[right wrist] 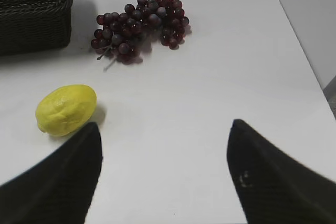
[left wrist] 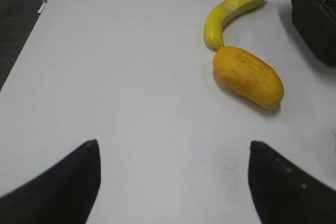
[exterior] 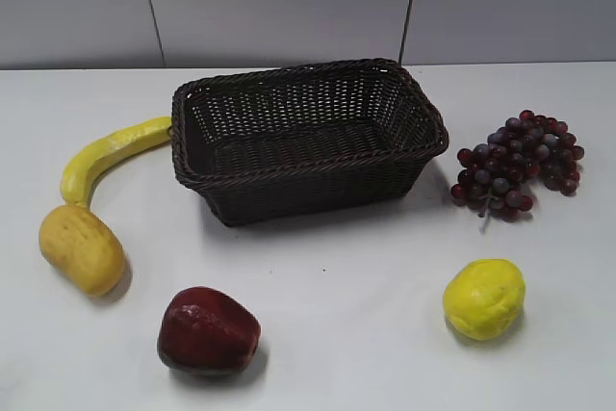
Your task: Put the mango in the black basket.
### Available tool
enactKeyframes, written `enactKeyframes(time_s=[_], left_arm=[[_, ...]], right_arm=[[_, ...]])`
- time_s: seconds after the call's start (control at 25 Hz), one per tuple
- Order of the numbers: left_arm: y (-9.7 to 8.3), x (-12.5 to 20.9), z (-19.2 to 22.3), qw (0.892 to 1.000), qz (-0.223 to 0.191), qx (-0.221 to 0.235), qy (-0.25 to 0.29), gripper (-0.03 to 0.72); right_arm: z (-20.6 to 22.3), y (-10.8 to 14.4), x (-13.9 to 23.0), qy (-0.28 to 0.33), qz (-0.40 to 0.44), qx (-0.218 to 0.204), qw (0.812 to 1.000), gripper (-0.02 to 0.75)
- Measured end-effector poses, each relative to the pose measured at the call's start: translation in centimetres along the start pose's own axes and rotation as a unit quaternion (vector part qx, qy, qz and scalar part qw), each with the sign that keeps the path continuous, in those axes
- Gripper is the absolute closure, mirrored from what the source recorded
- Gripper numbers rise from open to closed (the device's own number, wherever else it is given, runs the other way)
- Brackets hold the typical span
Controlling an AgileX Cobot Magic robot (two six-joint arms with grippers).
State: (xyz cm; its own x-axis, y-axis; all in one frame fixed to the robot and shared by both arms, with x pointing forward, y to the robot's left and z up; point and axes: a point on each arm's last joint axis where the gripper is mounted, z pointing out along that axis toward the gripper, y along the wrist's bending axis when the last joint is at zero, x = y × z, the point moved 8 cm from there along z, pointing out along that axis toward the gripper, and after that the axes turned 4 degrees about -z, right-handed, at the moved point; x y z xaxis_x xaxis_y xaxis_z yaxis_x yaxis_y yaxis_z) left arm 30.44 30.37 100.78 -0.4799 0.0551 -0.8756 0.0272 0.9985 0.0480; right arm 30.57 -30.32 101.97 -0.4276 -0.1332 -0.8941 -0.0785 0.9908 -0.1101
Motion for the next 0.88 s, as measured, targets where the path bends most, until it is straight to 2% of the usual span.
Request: enactKeyframes(time_s=[0.12, 0.32, 0.44, 0.52, 0.6, 0.68, 0.88], left_arm=[[0.0, -0.9, -0.1, 1.0, 0.0, 0.0, -0.013, 0.04], [-0.7, -5.5, 1.5, 0.999, -0.019, 0.026, -0.029, 0.046], [-1.5, -7.3, 4.4, 0.997, -0.042, 0.051, 0.03, 0.046], [-2.2, -8.1, 6.6, 0.993, -0.063, 0.069, 0.078, 0.048], [-2.9, -8.8, 8.9, 0.984, -0.083, 0.085, 0.13, 0.05], [-3.7, -8.7, 11.5, 0.971, -0.104, 0.099, 0.192, 0.053], [-5.6, -6.1, 17.4, 0.934, -0.107, 0.115, 0.32, 0.055]], right_arm=[[0.0, 0.0, 0.0, 0.0, 0.0, 0.0, 1.0, 0.167], [0.0, 0.0, 0.0, 0.0, 0.0, 0.0, 1.0, 0.167], [0.0, 0.0, 0.0, 0.0, 0.001, 0.0, 1.0, 0.167], [0.0, 0.0, 0.0, 0.0, 0.001, 0.0, 1.0, 0.167], [0.0, 0.0, 0.0, 0.0, 0.001, 0.0, 1.0, 0.167], [0.0, 0.0, 0.0, 0.0, 0.0, 0.0, 1.0, 0.167], [0.0, 0.0, 0.0, 0.0, 0.0, 0.0, 1.0, 0.167]])
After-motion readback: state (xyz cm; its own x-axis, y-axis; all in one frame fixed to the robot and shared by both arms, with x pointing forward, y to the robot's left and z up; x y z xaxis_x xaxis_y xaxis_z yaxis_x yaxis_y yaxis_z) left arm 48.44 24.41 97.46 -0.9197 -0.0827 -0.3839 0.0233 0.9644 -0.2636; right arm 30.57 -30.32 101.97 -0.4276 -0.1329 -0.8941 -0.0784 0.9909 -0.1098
